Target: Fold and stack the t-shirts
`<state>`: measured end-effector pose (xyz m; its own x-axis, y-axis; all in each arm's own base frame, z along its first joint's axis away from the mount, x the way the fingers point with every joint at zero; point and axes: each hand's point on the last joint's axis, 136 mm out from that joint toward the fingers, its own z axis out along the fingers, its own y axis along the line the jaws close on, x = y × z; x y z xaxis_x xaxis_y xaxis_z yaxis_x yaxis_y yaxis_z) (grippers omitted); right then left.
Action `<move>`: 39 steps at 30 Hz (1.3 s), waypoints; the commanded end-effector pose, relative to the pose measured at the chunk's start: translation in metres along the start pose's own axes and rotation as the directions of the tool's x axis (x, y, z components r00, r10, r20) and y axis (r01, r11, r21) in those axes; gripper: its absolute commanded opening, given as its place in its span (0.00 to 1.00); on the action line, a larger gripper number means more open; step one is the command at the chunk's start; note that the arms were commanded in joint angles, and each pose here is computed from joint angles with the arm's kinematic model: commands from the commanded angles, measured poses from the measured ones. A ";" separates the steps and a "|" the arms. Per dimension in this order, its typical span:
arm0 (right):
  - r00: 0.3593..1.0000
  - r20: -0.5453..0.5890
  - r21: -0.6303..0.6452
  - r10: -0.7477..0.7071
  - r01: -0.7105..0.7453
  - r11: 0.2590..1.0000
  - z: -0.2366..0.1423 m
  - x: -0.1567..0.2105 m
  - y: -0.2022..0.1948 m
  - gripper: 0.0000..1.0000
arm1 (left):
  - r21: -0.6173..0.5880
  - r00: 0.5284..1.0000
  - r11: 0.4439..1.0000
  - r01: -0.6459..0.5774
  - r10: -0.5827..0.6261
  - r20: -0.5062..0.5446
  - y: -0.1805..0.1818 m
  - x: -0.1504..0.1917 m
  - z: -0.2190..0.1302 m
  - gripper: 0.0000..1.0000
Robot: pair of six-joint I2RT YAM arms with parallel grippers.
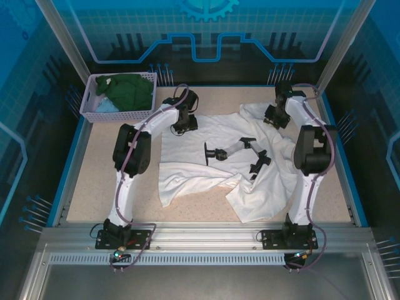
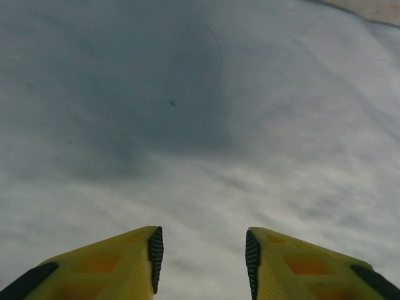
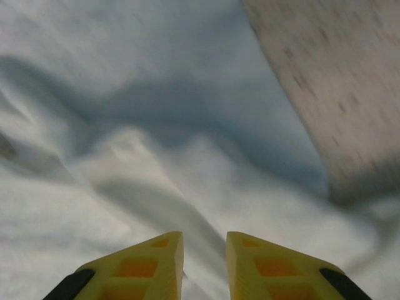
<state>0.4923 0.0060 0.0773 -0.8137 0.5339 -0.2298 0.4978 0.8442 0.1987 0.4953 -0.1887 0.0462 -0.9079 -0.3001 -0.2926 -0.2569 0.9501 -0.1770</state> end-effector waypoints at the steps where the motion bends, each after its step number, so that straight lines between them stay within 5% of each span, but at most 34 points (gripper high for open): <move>1: 0.999 -0.013 0.004 -0.041 0.041 0.999 0.016 -0.020 0.015 0.21 | -0.097 1.000 0.995 -0.021 0.022 0.007 0.017 -0.013 0.004 0.41; 4: 0.997 -0.042 0.044 -0.059 0.061 0.997 0.043 -0.033 0.019 0.15 | -0.133 1.000 0.991 -0.006 0.006 0.002 0.032 -0.016 0.019 0.38; 10: 0.997 -0.044 0.049 -0.061 0.064 0.997 0.079 -0.047 0.025 0.20 | -0.172 1.000 0.985 0.013 -0.013 -0.001 0.053 -0.022 0.037 0.39; 17: 0.990 -0.086 0.016 0.108 -0.107 0.994 0.104 -0.060 -0.006 0.22 | -0.179 1.000 0.984 0.010 -0.012 -0.008 0.057 -0.033 0.052 0.39; 39: 0.938 0.127 -0.237 0.323 -0.287 0.928 0.103 -0.165 -0.028 0.35 | -0.043 0.993 0.999 -0.012 0.017 0.115 0.013 -0.092 0.046 0.47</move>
<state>0.6329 -0.0846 0.0296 -0.6061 0.7483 -0.2697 0.6108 0.6551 0.4448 0.5858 -0.1537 0.0275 -0.8627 -0.3081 -0.4009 -0.2807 0.9513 -0.1272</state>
